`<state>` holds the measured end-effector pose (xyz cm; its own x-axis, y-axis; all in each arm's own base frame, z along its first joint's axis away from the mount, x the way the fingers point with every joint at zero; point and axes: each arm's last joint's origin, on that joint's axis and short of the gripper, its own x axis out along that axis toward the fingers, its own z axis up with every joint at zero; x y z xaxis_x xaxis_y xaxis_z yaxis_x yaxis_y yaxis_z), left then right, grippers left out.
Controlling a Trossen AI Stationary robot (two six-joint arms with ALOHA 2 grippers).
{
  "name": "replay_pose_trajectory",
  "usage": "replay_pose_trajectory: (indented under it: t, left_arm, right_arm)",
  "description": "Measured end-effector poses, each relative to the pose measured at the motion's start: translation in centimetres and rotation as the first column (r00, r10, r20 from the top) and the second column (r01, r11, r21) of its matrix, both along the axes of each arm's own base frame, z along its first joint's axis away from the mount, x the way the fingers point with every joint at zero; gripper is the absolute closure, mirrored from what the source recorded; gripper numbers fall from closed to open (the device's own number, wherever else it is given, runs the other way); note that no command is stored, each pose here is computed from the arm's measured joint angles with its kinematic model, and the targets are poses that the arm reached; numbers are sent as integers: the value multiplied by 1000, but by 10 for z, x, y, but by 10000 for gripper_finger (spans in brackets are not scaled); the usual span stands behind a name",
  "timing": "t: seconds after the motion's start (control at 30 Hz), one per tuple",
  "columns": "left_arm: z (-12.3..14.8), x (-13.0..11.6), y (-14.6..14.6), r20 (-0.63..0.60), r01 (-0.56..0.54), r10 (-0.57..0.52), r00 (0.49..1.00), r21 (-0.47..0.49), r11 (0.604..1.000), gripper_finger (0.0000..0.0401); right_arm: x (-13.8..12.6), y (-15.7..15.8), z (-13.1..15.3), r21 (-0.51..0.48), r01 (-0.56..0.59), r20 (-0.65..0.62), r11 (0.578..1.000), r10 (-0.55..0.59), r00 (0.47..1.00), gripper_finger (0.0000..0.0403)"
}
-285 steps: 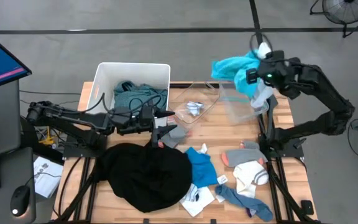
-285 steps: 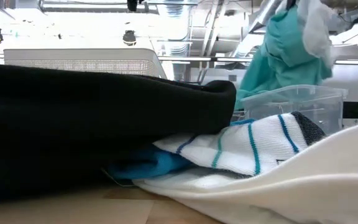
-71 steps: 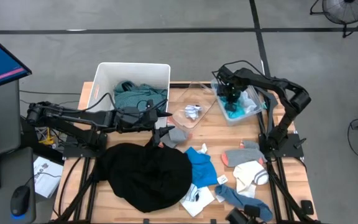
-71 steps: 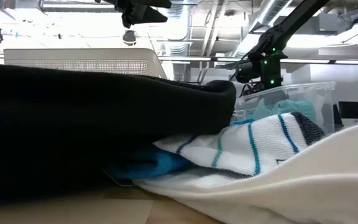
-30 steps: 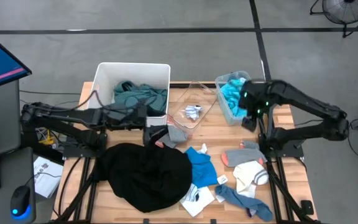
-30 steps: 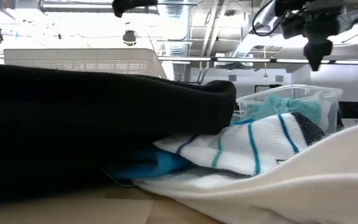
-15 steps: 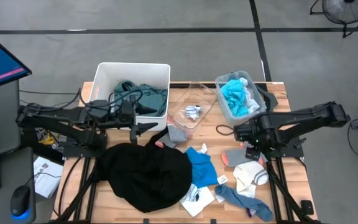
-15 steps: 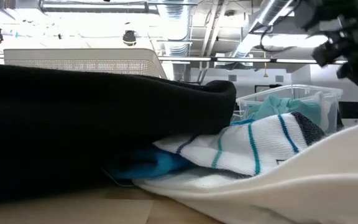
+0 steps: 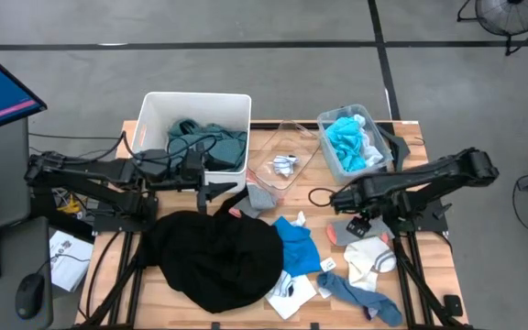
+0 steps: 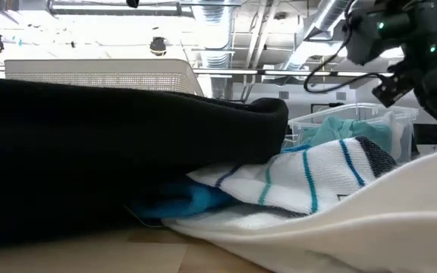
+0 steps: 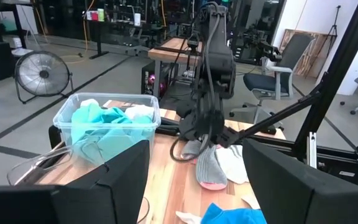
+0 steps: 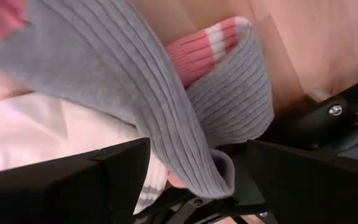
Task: Pick & Place Cloths
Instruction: Put the gray sock into the middle transparent bin
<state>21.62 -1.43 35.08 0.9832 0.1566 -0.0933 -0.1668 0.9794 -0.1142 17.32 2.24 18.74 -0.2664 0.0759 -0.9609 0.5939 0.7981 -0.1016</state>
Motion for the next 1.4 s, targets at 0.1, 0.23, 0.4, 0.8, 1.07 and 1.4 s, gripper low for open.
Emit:
replay_pose_trajectory:
  t: [0.1,0.23,0.4,0.8,1.07,1.4]
  left_arm:
    - [0,0,0,1,0,0,1000,0,1000,161]
    - [0,0,0,1,0,0,1000,0,1000,160]
    - [0,0,0,1,0,0,1000,-1,1000,161]
    - [1,0,0,10,0,0,1000,-1,1000,160]
    - [2,0,0,17,0,0,1000,-2,1000,160]
    - [2,0,0,17,0,0,1000,-2,1000,160]
  right_arm:
    - [7,1,-12,3,4,-49,1000,-4,999,143]
    - [18,4,-29,48,-2,-89,999,7,996,145]
    - [25,7,-45,83,17,-148,996,-5,989,227]
    - [51,6,6,25,-32,86,999,30,996,399]
    - [72,-14,114,-161,64,510,985,27,860,401]
    - [106,-77,187,-371,189,766,909,185,616,402]
